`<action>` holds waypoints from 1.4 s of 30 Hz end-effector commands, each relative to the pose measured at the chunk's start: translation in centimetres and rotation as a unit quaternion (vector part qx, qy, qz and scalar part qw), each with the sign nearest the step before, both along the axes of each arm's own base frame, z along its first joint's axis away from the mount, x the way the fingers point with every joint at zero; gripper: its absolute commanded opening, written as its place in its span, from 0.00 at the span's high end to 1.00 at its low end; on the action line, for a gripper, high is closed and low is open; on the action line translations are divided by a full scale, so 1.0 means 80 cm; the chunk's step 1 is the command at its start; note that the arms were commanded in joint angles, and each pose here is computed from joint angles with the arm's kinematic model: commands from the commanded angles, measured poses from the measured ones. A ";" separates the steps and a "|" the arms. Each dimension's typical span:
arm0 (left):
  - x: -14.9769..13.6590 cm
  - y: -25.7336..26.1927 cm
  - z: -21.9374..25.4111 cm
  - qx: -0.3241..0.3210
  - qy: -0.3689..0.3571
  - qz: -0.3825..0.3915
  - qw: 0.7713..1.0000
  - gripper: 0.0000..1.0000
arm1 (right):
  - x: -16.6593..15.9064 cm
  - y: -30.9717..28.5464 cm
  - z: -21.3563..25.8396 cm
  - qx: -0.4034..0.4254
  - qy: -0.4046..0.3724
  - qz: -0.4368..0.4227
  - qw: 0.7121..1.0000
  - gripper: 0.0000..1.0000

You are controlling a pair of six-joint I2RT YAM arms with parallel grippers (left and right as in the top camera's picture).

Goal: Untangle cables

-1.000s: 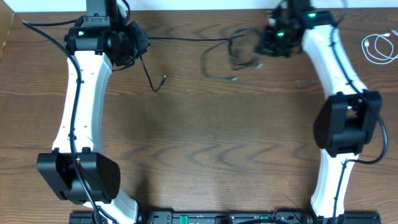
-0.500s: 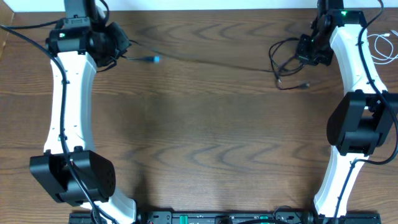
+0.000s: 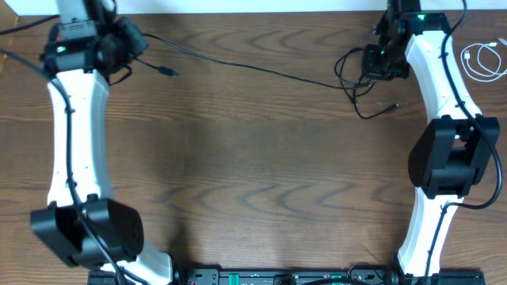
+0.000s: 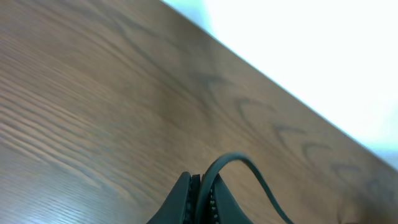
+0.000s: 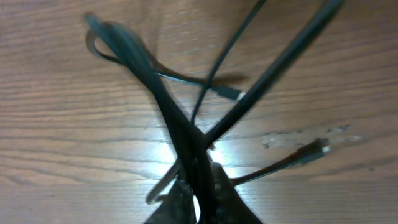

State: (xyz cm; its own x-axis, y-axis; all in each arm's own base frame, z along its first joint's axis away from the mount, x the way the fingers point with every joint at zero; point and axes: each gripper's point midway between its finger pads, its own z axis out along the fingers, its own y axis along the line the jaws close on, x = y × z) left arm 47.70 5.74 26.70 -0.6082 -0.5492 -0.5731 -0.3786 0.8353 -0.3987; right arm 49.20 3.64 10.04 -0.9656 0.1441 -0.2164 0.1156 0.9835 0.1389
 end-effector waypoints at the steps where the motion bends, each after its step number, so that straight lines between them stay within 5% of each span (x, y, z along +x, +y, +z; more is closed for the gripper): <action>1: -0.023 0.043 0.076 0.053 -0.064 0.053 0.995 0.93 | 0.003 -0.011 0.004 -0.005 -0.006 -0.013 1.000 0.98; 6: -0.049 0.073 0.111 0.066 -0.092 0.090 0.989 0.92 | 0.010 0.016 0.011 0.063 -0.018 0.001 0.998 0.89; 8: -0.054 0.074 0.119 0.068 -0.099 0.092 0.988 0.92 | 0.010 0.023 0.012 0.064 -0.020 0.006 0.998 0.72; 11: -0.056 0.075 0.123 0.077 -0.102 0.088 0.988 0.92 | 0.008 0.031 0.011 0.064 -0.017 0.013 0.998 0.34; 17: -0.057 0.077 0.123 0.081 -0.101 0.093 0.987 0.93 | 0.001 0.047 0.006 0.064 -0.004 0.015 0.998 0.27; 22: -0.054 0.089 0.139 0.090 -0.125 0.102 0.983 0.93 | -0.002 0.028 -0.021 0.025 0.025 -0.043 0.998 0.10; 42: -0.106 0.233 0.180 0.127 -0.173 0.249 0.944 0.93 | 0.007 -0.021 -0.058 -0.025 0.037 -0.130 0.990 0.15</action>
